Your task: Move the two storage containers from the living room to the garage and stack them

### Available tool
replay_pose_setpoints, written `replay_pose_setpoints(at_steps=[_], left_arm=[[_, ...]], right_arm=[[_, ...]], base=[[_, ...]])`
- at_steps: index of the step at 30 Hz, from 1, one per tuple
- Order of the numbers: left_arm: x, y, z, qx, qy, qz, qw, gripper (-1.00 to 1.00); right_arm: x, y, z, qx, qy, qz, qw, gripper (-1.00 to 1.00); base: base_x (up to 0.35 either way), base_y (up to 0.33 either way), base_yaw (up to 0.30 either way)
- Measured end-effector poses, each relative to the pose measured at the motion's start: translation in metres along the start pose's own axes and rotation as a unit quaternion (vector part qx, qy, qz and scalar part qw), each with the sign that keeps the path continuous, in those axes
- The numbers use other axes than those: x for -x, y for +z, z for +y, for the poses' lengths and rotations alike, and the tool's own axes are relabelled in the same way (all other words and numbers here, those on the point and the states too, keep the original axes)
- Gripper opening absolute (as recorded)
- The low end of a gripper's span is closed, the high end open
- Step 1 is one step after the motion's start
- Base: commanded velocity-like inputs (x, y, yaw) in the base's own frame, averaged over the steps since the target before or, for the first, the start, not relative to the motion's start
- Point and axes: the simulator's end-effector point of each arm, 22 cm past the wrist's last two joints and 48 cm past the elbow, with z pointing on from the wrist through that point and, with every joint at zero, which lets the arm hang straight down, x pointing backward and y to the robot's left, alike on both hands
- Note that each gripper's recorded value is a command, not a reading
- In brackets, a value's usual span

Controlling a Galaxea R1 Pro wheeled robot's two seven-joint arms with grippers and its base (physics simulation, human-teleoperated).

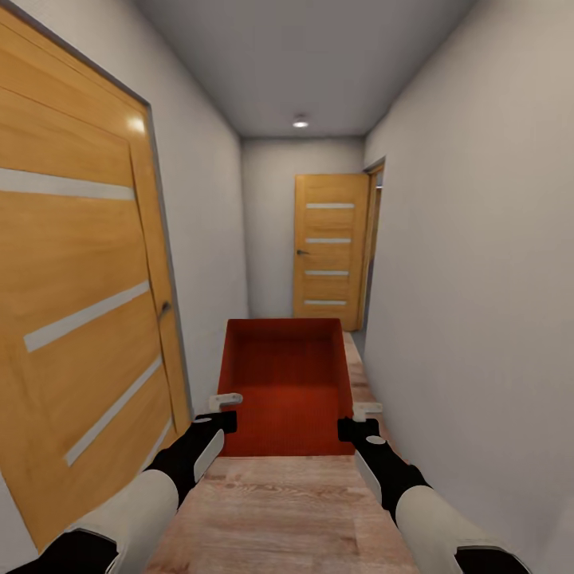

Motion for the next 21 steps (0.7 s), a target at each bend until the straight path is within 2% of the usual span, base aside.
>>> replay_pose_setpoints(at_steps=[21], left_arm=[[0.0000, 0.0000, 0.0000, 0.000, 0.000, 0.000, 1.0000, -1.00]], right_arm=[[0.0000, 0.0000, 0.0000, 0.000, 0.000, 0.000, 1.0000, -1.00]], base=[[0.323, 0.001, 0.000]])
